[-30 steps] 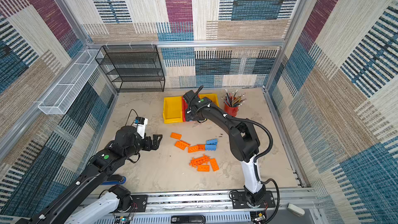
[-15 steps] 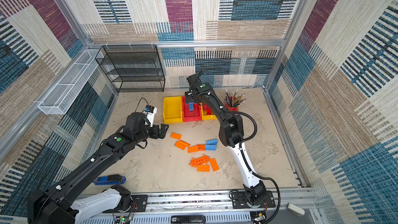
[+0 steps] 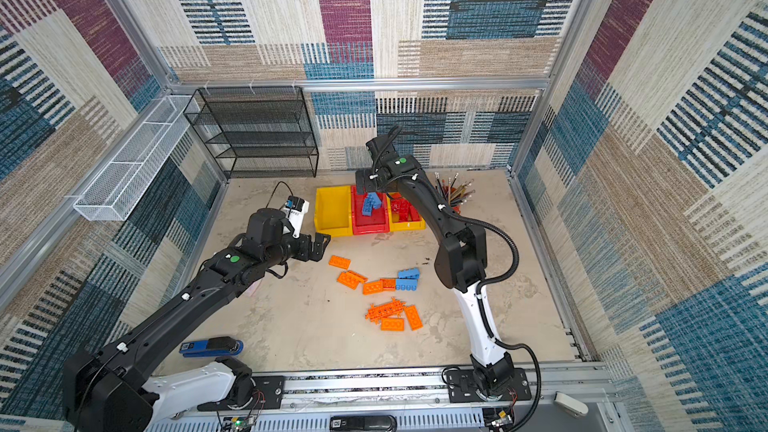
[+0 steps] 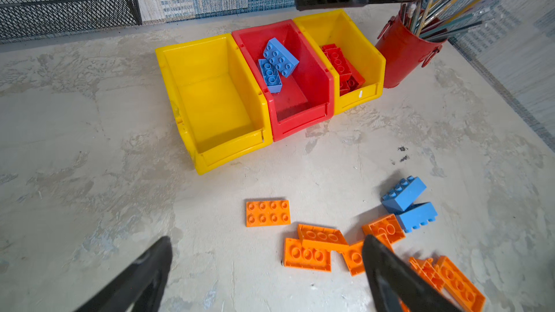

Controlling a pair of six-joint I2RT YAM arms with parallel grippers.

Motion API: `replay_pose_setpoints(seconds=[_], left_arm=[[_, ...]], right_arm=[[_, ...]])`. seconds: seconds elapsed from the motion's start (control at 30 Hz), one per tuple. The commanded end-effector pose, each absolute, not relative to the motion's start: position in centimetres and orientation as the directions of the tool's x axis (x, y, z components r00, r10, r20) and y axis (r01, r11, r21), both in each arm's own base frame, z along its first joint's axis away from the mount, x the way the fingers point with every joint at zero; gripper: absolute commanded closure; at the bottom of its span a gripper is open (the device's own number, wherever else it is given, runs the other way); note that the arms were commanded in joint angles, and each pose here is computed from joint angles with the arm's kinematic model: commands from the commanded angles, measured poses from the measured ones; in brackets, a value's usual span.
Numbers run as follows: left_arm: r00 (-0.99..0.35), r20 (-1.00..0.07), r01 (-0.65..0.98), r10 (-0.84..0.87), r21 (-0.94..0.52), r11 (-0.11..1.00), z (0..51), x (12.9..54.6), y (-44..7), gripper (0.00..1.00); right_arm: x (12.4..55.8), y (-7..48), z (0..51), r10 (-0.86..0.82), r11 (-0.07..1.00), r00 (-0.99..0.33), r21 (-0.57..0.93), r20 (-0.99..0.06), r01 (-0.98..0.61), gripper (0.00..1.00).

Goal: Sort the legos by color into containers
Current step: 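Release the blue brick into the red bin and return the right gripper to the bricks, then grasp the next blue brick beside the orange bricks with the right gripper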

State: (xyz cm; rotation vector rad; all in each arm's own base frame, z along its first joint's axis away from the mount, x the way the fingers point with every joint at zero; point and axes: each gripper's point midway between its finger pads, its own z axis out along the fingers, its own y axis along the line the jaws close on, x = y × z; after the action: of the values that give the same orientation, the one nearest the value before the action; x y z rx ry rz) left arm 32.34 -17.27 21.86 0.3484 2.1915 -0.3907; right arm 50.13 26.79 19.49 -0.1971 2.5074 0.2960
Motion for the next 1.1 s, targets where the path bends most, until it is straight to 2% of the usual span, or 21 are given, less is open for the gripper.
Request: replay_pose_setpoints(seconds=[0.0,0.33,0.5,0.67,1.07], left_arm=[[-0.592,-0.802,0.424,0.081,-0.225,0.878,22.3,31.4,-18.4,0.01],[-0.58,-0.784,0.574,0.221,-0.201,0.794,20.3,25.5,-23.6,0.01],[-0.617,-0.763,0.583,0.192,-0.279,0.764,19.2,23.0,-25.5,0.01],[-0.64,-0.745,0.572,0.187,-0.299,0.764,18.4,21.6,-25.6,0.01],[-0.631,-0.756,0.562,0.173,-0.292,0.774,18.5,21.7,-25.6,0.01]], right_arm=[[47.4,24.2,19.2,-0.01,0.981,-0.821,0.155,-0.571,-0.119,0.01],[33.8,17.9,12.7,0.067,0.981,-0.909,0.192,-0.411,-0.015,0.0],[29.2,16.4,9.4,0.082,0.976,-0.934,0.217,-0.346,0.005,0.07],[28.2,16.5,8.2,0.055,0.974,-0.942,0.226,-0.331,-0.023,0.1],[30.2,17.6,6.6,-0.047,0.979,-0.946,0.175,-0.321,-0.108,0.1]])
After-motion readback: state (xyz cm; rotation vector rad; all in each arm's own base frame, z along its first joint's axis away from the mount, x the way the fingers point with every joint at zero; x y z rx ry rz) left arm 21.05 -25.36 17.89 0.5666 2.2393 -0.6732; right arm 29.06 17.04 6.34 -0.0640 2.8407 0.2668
